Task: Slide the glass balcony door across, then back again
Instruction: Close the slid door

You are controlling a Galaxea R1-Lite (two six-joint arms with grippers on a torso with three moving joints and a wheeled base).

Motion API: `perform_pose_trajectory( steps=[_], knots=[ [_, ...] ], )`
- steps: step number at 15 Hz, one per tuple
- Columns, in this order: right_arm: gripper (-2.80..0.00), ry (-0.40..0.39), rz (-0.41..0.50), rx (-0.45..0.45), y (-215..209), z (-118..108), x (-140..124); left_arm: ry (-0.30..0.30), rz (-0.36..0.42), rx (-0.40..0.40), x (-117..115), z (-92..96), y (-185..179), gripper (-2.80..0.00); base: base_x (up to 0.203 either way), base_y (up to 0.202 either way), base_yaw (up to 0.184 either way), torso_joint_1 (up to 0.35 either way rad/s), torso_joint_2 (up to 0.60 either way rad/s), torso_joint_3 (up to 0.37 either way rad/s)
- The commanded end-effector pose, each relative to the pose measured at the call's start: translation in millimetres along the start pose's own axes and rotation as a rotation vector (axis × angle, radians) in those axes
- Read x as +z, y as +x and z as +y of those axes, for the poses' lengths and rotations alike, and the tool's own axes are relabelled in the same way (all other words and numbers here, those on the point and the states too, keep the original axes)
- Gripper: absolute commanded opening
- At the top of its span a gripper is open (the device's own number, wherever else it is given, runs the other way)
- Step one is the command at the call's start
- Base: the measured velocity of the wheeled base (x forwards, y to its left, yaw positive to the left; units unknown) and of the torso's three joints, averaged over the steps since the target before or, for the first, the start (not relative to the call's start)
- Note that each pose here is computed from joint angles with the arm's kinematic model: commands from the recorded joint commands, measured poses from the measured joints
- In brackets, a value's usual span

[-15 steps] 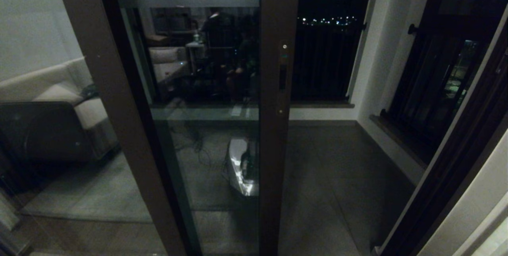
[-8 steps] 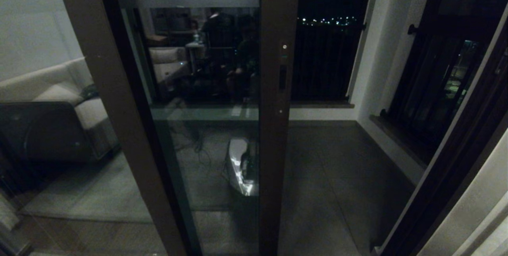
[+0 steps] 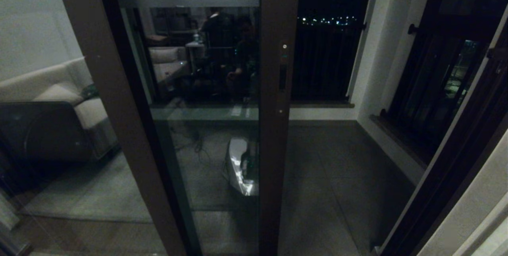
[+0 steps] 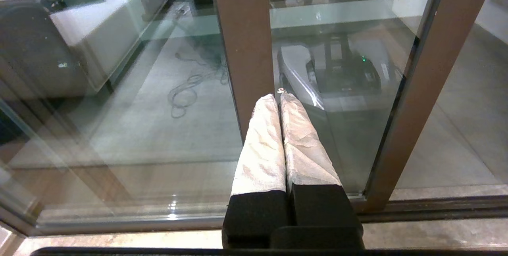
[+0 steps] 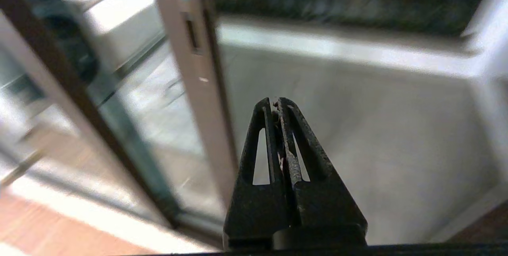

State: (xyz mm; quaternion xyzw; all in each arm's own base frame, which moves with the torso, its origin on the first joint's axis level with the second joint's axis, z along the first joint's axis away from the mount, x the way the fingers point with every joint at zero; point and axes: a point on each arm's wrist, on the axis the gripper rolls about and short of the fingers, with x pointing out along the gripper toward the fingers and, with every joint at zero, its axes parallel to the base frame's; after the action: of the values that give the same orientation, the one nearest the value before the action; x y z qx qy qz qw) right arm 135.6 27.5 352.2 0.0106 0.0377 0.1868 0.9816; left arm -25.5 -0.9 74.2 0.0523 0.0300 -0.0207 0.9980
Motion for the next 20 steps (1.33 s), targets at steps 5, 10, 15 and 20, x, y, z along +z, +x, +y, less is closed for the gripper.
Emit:
perform_pose_trajectory(
  steps=[5, 10, 15, 20],
  knots=[
    [-2.8, 0.048, 0.231, 0.026, 150.0, 29.3, 0.2, 0.0, 0.002, 0.0, -0.4, -0.1, 0.1, -2.8, 0.0, 0.0, 0.0, 0.0, 0.0, 0.0],
    [-2.8, 0.032, 0.31, -0.091, 200.3, 62.5, -4.4, 0.001, -0.001, 0.0, 0.1, 0.0, -0.1, -2.8, 0.0, 0.0, 0.0, 0.0, 0.0, 0.0],
    [-2.8, 0.002, 0.37, -0.049, 215.2, 91.5, -22.9, 0.001, 0.001, 0.0, 0.0, 0.0, -0.1, -2.8, 0.0, 0.0, 0.0, 0.0, 0.0, 0.0],
    [0.0, 0.025, 0.363, -0.028, 230.5, 111.8, -28.5, 0.0, 0.002, 0.0, -0.4, -0.1, 0.1, -2.8, 0.0, 0.0, 0.0, 0.0, 0.0, 0.0]
  ],
)
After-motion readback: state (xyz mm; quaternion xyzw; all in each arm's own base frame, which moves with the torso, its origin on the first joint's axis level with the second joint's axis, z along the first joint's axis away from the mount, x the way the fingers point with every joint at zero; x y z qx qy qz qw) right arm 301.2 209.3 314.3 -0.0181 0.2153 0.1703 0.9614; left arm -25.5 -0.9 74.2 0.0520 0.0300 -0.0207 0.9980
